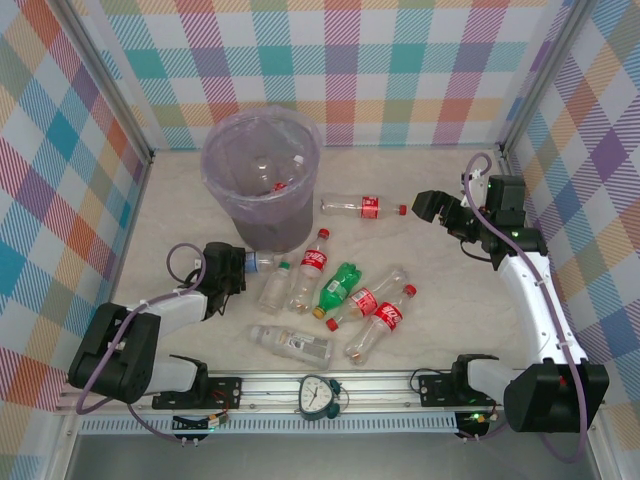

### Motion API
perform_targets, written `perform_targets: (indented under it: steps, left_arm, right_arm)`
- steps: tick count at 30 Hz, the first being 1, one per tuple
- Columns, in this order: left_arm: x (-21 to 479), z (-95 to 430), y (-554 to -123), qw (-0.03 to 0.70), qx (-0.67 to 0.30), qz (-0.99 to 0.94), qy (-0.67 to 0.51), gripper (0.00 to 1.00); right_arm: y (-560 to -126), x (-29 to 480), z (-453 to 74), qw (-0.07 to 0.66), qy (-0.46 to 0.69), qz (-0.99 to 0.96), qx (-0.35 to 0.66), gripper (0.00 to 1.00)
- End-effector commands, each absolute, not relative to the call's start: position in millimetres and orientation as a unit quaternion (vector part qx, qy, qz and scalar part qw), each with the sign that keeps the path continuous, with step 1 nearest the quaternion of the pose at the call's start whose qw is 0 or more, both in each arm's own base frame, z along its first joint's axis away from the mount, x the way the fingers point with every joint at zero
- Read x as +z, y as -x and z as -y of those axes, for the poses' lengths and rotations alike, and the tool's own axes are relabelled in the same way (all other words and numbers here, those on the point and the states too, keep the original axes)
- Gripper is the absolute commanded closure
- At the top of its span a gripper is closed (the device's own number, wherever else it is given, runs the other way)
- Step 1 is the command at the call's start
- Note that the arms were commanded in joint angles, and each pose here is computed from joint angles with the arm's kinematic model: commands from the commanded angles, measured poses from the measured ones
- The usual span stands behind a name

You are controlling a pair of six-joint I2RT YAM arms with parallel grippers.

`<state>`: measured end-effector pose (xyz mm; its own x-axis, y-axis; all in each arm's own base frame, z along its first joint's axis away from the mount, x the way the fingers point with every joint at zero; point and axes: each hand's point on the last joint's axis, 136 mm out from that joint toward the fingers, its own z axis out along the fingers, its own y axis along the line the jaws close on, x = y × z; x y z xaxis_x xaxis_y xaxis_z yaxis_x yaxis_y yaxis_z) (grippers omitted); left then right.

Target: Put the plastic bottles in the bin

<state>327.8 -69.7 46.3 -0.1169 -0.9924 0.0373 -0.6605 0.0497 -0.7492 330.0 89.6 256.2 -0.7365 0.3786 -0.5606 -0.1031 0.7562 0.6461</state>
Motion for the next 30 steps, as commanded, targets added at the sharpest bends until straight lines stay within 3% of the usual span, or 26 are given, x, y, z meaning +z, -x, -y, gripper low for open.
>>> perform_targets:
  steps: [1, 8, 12, 25, 30]
  left_arm:
    - [38.1, 63.2, -326.5, 0.259, -0.303, -0.673, 0.623, 0.48]
    - [62.7, 48.0, -321.5, 0.296, -0.28, -0.672, 0.618, 0.54]
    - [101.2, 21.5, -312.7, 0.363, -0.254, -0.649, 0.619, 0.57]
    - [289.3, -44.1, -276.7, 0.543, -0.092, -0.67, 0.498, 0.56]
    - [369.3, -39.1, -288.7, 0.598, -0.095, -0.668, 0.432, 0.66]
  right_arm:
    - [-332.3, 262.2, -91.5, 0.363, -0.066, -0.866, 0.338, 0.0]
    - [-335.1, 258.8, -91.1, 0.36, -0.068, -0.867, 0.337, 0.0]
    - [-335.4, 258.5, -91.3, 0.36, -0.066, -0.868, 0.336, 0.0]
    - [-338.6, 255.3, -94.2, 0.353, -0.066, -0.867, 0.346, 0.0]
    - [-339.6, 254.2, -94.6, 0.351, -0.067, -0.867, 0.347, 0.0]
